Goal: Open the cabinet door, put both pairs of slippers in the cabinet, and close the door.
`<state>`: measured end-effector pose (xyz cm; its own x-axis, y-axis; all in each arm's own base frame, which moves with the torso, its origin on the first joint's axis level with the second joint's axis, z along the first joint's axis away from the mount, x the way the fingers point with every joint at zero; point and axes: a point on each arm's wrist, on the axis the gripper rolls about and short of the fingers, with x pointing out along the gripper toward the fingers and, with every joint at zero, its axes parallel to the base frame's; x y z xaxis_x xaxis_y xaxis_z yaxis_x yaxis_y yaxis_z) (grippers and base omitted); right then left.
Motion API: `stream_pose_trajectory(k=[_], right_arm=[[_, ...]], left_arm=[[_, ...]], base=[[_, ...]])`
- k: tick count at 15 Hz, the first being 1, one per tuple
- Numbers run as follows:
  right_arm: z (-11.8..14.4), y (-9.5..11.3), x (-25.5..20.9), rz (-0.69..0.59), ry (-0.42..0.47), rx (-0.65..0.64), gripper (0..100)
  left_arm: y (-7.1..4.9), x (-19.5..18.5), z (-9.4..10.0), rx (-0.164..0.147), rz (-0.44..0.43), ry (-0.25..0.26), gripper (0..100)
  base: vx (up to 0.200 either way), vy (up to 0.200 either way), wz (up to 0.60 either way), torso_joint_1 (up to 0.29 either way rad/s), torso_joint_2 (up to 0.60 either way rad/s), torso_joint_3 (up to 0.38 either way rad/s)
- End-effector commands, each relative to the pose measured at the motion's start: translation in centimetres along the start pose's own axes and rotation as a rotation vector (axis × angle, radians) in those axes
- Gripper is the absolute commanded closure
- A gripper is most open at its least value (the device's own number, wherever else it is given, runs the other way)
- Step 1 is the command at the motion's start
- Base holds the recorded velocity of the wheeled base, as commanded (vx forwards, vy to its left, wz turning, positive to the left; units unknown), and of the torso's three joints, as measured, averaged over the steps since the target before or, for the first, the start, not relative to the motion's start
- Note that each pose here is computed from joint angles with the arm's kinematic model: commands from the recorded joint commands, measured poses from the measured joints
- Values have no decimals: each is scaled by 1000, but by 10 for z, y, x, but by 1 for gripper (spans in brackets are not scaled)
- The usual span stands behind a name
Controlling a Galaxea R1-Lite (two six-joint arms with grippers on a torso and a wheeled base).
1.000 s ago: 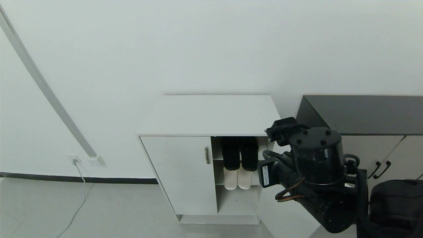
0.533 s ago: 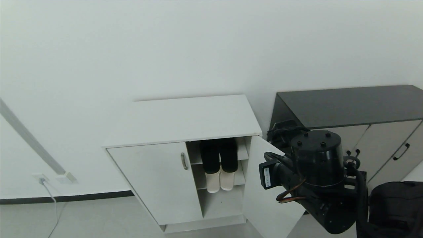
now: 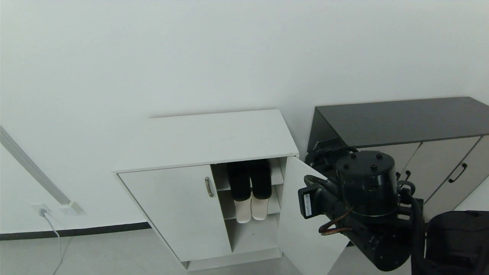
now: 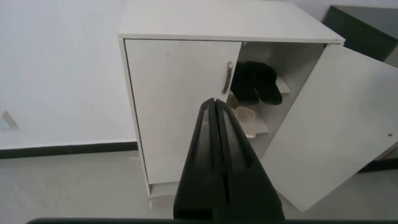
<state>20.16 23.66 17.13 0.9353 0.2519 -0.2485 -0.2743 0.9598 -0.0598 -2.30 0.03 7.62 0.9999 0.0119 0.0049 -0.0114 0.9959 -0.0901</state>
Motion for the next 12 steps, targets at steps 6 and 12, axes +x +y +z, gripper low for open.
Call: stream_pose_trajectory(k=[6,12], right_arm=[[-2,0,1,-3,6,-16,100],[1,-7,6,-26,-2,-2,100]], left_arm=[[0,0,0,0,2,0,100],[0,0,0,0,2,0,100]], base=[[-67,0,0,2,1,0],[-133,0,0,-2,2,3]])
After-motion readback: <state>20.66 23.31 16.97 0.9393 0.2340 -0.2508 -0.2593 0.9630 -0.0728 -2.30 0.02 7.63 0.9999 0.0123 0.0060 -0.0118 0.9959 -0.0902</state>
